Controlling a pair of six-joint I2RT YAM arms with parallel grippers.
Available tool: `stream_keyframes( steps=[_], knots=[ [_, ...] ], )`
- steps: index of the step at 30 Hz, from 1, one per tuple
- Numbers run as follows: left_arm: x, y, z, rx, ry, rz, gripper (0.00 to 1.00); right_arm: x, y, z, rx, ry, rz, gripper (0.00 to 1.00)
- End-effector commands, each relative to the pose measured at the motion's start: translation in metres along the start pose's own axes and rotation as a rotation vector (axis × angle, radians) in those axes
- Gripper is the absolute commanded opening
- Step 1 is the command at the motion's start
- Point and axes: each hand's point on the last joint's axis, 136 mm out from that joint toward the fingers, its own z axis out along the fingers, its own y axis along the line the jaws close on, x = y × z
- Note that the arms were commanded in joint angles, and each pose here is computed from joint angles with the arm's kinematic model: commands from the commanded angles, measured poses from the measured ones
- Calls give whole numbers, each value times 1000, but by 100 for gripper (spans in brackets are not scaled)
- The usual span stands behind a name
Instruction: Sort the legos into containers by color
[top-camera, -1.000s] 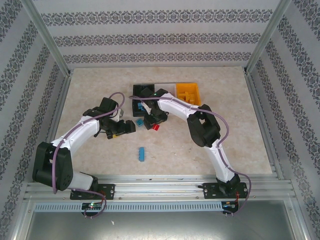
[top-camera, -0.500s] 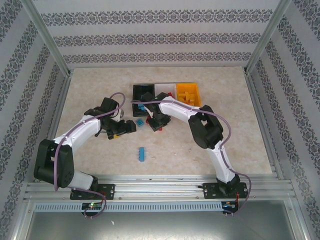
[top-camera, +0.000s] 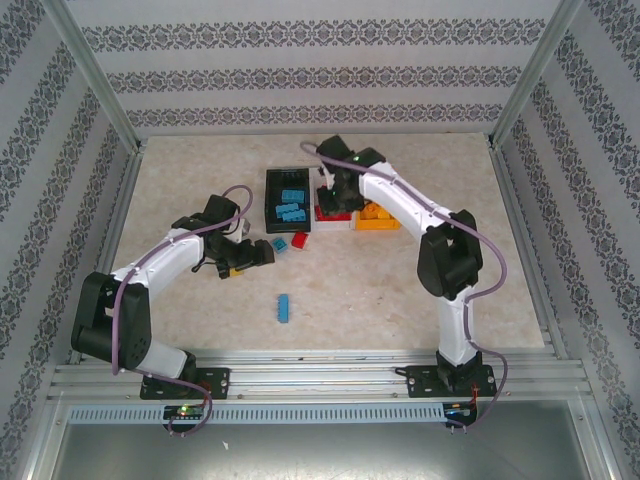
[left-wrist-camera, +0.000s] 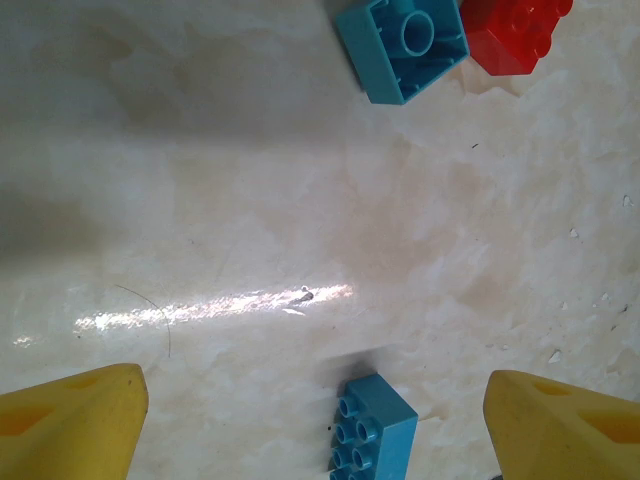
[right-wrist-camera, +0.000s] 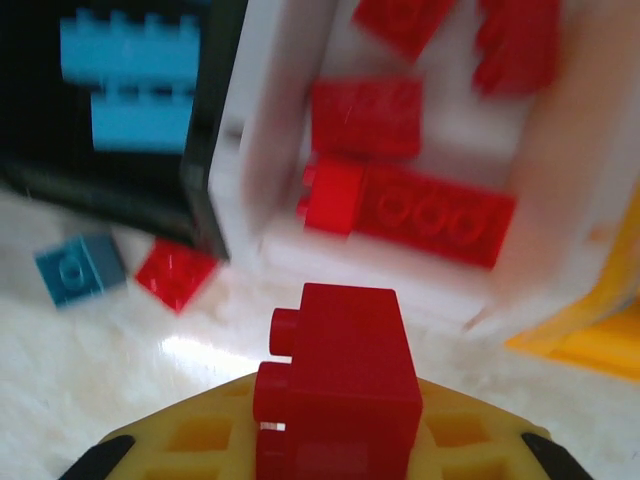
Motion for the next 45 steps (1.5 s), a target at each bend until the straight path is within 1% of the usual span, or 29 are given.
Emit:
stream_keyframes(
  steps=[1, 3, 5, 7, 8, 11, 12, 16, 19, 22, 24, 27, 30, 33, 38, 45],
  knots=[
    [-16, -9, -11, 21, -50, 3, 88, -29, -14, 10, -14, -6, 76, 20],
    [-17, -9, -12, 15, -54, 0, 88, -50, -18, 15, -21, -22, 89, 21],
    [-18, -9, -13, 13, -55, -2, 88, -62, -22, 21, -18, -20, 101, 21],
    [-19, -10, -13, 12, -54, -3, 88, -71, -23, 27, -26, -15, 109, 23],
    [-21, -10, -13, 11, -54, -3, 88, -75, -24, 30, -28, -16, 112, 28],
    [-24, -11, -11, 9, -47, -3, 88, -80, -22, 31, -49, -18, 116, 46],
    [-26, -11, -10, 9, -45, 0, 88, -81, -22, 29, -50, -21, 117, 50],
    [-36, -16, -7, 17, -47, 4, 88, -77, -26, 14, -24, -29, 119, 53],
    [-43, -19, -6, 20, -53, 8, 88, -64, -25, 1, 0, -17, 132, 53],
    [-50, -21, -5, 21, -68, 11, 88, -41, -7, -6, -6, -5, 98, 53],
    [-54, -21, -5, 24, -81, 5, 88, -19, 10, -5, -12, 19, 78, 55],
    [-58, -19, -5, 24, -98, -9, 88, 14, 34, -1, -39, 54, 91, 64],
    [-61, -14, -10, 18, -130, -32, 88, 35, 51, 8, -70, 78, 164, 71],
    [-63, -9, -15, 21, -156, -50, 88, 43, 61, 18, -79, 71, 258, 75],
    [-57, -6, -20, 25, -161, -55, 88, 46, 72, 39, -91, 43, 354, 75],
    [-37, 3, -30, 9, -161, -48, 89, 56, 74, 64, -15, 60, 384, 75]
  ],
)
